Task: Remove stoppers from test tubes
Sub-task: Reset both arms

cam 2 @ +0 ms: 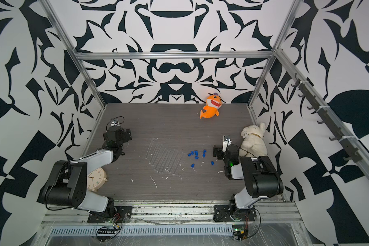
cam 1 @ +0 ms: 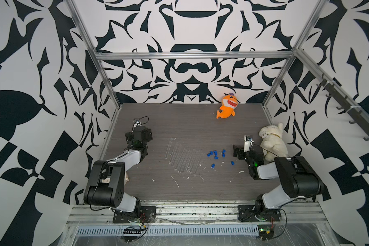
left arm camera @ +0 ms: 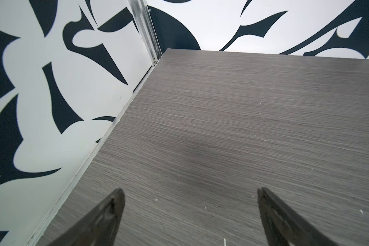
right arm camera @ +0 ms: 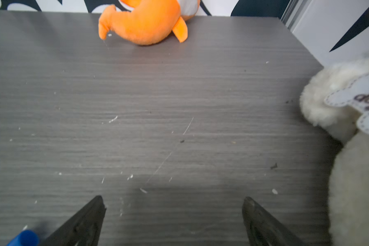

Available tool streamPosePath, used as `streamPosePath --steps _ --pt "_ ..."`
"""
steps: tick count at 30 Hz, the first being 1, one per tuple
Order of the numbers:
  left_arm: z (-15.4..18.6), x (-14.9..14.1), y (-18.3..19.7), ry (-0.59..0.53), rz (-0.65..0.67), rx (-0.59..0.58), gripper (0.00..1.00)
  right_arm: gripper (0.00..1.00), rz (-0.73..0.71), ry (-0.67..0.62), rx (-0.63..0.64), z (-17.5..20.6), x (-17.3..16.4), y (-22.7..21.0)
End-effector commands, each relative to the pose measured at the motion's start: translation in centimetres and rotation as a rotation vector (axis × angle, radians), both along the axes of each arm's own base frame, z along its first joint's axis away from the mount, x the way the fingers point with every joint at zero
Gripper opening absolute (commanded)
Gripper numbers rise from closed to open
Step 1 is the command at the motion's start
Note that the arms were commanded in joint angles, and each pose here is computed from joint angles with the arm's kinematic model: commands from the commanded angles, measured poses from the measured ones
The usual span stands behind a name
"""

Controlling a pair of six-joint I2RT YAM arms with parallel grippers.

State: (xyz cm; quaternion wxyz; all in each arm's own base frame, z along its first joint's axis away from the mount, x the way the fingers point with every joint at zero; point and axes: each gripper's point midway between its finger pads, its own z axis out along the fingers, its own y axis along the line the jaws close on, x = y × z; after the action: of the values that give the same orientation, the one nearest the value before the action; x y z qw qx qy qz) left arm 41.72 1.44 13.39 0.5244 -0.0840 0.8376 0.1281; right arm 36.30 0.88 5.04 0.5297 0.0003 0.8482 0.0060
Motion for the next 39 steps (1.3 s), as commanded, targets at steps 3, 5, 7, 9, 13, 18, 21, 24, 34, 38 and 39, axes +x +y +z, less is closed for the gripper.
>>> streamPosePath --steps 3,5,7,9,13,18,21,24,34,38,39 --pt "-0.3 -1.4 -0.1 0.020 -0.021 0.007 0.99 1.00 -0.048 -0.087 -0.008 3.0 1.9 -0.8" --pt "-0.3 -1.6 0.3 -0.014 -0.005 0.040 0.99 1.00 -0.061 -0.075 -0.006 2.9 2.1 -1.0" --pt "-0.9 -1.4 0.7 -0.030 0.003 0.059 1.00 1.00 -0.069 -0.067 -0.005 2.8 2.3 -1.0" --pt "-2.4 -1.3 0.8 -0.017 0.000 0.053 0.99 1.00 -0.069 -0.068 -0.006 2.8 2.3 -1.0" --pt "-3.4 -1.9 2.2 -0.053 0.041 0.008 1.00 1.00 -0.068 -0.066 -0.006 2.8 2.2 -1.0" --pt "-3.8 -1.8 2.6 -0.059 0.000 -0.077 0.99 1.00 -0.063 -0.070 -0.007 2.9 2.2 -0.9" --pt "-4.2 -2.6 2.9 -0.140 -0.034 -0.134 0.99 1.00 -0.062 -0.069 -0.008 2.8 2.2 -0.9" --pt "-4.7 -2.8 2.8 -0.100 -0.030 -0.140 0.99 1.00 -0.061 -0.070 -0.008 2.9 2.2 -0.9" --pt "-4.5 -2.7 3.0 -0.127 -0.028 -0.137 0.99 1.00 -0.012 -0.057 -0.008 2.7 2.3 -0.1" --pt "-4.4 -2.8 3.0 -0.132 -0.025 -0.136 0.99 1.00 -0.010 -0.059 -0.007 2.8 2.4 -0.1" --pt "-4.4 -2.8 3.0 -0.130 -0.026 -0.136 0.99 1.00 -0.010 -0.058 -0.007 2.7 2.3 -0.1"
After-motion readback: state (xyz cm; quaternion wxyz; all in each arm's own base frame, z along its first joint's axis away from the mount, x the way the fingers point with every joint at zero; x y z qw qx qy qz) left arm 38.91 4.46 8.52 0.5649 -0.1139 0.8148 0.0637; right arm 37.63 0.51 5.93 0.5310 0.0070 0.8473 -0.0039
